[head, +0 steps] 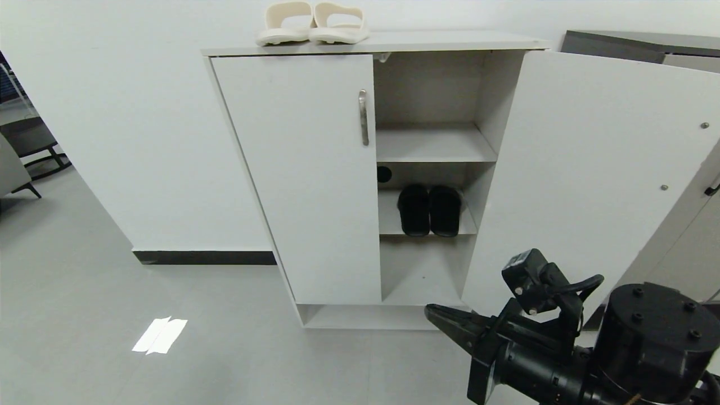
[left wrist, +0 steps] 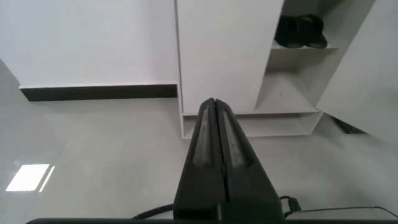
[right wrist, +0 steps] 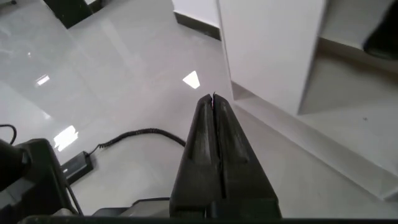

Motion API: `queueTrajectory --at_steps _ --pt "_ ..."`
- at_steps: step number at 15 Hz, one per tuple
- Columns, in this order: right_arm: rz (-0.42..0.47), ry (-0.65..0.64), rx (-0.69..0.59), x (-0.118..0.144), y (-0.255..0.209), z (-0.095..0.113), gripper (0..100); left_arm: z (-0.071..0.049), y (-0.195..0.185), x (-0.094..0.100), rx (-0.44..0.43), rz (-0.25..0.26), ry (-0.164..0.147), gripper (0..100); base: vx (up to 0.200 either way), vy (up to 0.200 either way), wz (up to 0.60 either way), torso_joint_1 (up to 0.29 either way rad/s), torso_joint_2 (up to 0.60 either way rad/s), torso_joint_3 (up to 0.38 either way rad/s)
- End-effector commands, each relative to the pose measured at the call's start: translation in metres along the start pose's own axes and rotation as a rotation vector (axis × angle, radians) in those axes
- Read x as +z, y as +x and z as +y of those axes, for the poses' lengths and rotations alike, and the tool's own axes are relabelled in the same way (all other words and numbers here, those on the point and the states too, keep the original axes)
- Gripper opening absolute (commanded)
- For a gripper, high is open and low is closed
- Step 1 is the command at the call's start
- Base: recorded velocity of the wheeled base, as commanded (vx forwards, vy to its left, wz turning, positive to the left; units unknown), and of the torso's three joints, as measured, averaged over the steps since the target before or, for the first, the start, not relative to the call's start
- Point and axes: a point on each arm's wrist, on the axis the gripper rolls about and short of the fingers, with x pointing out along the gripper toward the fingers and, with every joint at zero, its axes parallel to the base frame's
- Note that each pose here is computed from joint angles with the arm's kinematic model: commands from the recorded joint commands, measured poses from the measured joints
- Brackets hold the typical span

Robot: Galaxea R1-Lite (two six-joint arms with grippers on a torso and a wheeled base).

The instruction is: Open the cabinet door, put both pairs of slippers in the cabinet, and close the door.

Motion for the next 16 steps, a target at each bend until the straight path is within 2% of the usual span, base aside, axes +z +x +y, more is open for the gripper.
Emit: queueTrajectory --at_steps 1,11,16 --pt "0.005 0.001 -0.005 -0.0011 -0.0007 -0.0018 0 0.0000 0.0001 0.0000 0.002 0.001 0.000 0 0.000 0.200 0.00 0.002 0.00 0.002" --pt "0.033 -0.024 -0.010 -0.0083 -0.0030 -0.0031 0 0.0001 0.0001 0.0000 0.000 0.001 -0.003 0 0.000 0.200 0.00 0.003 0.00 0.003" --pt "0.040 -0.024 -0.011 -0.0100 -0.0018 -0.0033 0 0.0000 0.0001 0.0000 0.002 0.001 -0.009 0 0.000 0.000 0.00 0.000 0.00 0.000"
